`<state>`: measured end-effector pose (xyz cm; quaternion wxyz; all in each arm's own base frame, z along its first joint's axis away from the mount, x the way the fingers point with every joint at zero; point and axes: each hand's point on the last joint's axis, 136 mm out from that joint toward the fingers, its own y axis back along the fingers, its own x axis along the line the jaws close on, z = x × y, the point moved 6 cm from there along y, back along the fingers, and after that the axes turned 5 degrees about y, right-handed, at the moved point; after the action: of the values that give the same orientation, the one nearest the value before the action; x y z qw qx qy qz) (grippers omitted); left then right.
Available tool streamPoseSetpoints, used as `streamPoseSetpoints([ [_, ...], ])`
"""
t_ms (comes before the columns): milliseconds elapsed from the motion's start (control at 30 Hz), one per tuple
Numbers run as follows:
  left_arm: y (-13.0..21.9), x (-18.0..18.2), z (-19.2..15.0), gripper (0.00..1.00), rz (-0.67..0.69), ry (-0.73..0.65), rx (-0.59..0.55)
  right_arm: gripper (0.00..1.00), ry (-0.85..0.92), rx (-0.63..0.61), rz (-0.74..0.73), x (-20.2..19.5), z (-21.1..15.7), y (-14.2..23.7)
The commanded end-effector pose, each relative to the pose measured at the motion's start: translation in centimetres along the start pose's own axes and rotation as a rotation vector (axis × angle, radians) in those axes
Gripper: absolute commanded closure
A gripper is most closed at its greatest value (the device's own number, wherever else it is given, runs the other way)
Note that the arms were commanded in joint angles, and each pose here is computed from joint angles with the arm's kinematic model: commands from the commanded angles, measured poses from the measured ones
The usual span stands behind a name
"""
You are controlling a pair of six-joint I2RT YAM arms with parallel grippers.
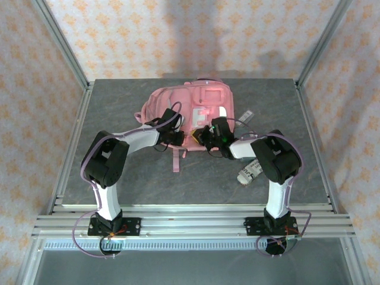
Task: Pack the student bag
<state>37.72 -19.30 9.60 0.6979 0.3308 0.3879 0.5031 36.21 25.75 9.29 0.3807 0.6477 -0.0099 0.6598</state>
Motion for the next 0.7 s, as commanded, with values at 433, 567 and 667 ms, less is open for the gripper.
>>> streamPoseSetpoints([
  [433, 0.8, 3.1, 0.4, 1.00, 0.222, 0.074, -0.052, 1.00, -0.076, 0.028, -0.183, -4.4, -0.7, 0.2],
  [567, 3.1, 6.9, -0.6, 1.00, 0.366, 0.190, -0.068, 1.00, -0.079, 0.011, -0.197, -4.8, -0.1, 0.6],
  [667, 4.8, 8.9, -1.1, 1.00, 0.441, 0.248, -0.108, 1.00, -0.081, 0.009, -0.204, -4.9, 0.0, 0.5],
])
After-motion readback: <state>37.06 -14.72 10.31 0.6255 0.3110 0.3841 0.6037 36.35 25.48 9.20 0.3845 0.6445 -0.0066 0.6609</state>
